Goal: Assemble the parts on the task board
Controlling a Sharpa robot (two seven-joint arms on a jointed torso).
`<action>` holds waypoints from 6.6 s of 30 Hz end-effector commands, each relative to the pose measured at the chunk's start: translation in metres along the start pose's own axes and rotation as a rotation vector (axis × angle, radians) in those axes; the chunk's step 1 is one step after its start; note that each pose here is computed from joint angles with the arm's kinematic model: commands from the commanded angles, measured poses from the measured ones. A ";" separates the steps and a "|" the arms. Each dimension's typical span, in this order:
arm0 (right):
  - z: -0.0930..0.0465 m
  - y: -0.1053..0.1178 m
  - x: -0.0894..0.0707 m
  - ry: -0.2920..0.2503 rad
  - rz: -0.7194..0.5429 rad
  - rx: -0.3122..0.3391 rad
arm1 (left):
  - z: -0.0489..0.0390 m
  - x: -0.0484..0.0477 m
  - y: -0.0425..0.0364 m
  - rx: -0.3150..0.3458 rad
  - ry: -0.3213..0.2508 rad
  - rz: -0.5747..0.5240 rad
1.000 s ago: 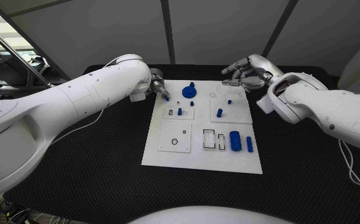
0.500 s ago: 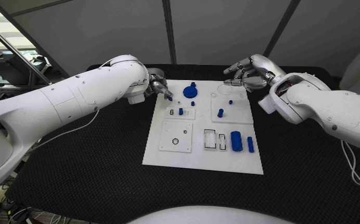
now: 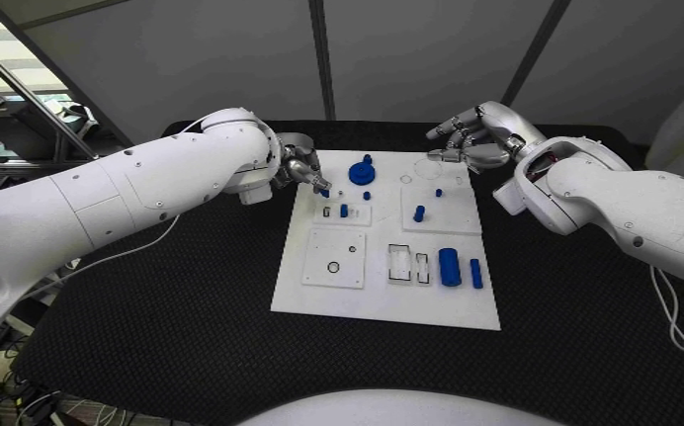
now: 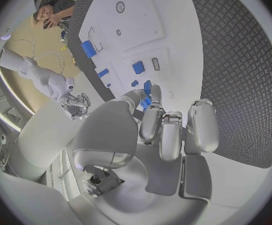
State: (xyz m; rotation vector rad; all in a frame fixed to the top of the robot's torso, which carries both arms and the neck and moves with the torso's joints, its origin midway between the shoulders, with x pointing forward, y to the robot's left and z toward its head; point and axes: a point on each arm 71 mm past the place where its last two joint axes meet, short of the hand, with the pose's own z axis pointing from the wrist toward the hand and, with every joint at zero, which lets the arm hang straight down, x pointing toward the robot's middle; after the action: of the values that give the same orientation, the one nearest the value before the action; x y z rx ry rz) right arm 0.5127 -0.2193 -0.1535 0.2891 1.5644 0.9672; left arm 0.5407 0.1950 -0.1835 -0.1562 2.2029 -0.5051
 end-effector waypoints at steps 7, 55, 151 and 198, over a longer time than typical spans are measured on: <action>0.000 0.002 -0.001 -0.003 0.002 -0.012 | 0.0005 0.0123 -0.0037 0.010 0.031 0.086; 0.001 0.001 0.000 0.001 0.003 -0.012 | 0.0059 0.0319 -0.0041 -0.015 0.067 0.209; 0.000 -0.004 -0.002 0.022 -0.006 0.020 | 0.0091 0.0127 0.0113 0.045 -0.125 -0.044; -0.001 0.002 0.031 0.109 -0.681 0.048 | -0.0366 0.0204 0.0370 0.476 -0.290 -1.041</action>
State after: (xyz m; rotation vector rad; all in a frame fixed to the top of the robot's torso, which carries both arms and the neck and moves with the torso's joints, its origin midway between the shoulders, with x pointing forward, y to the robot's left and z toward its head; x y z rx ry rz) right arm 0.5030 -0.1987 -0.1773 -0.2448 1.6661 0.4388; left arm 0.5018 0.2352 -0.1962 -1.0316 1.5649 -1.3739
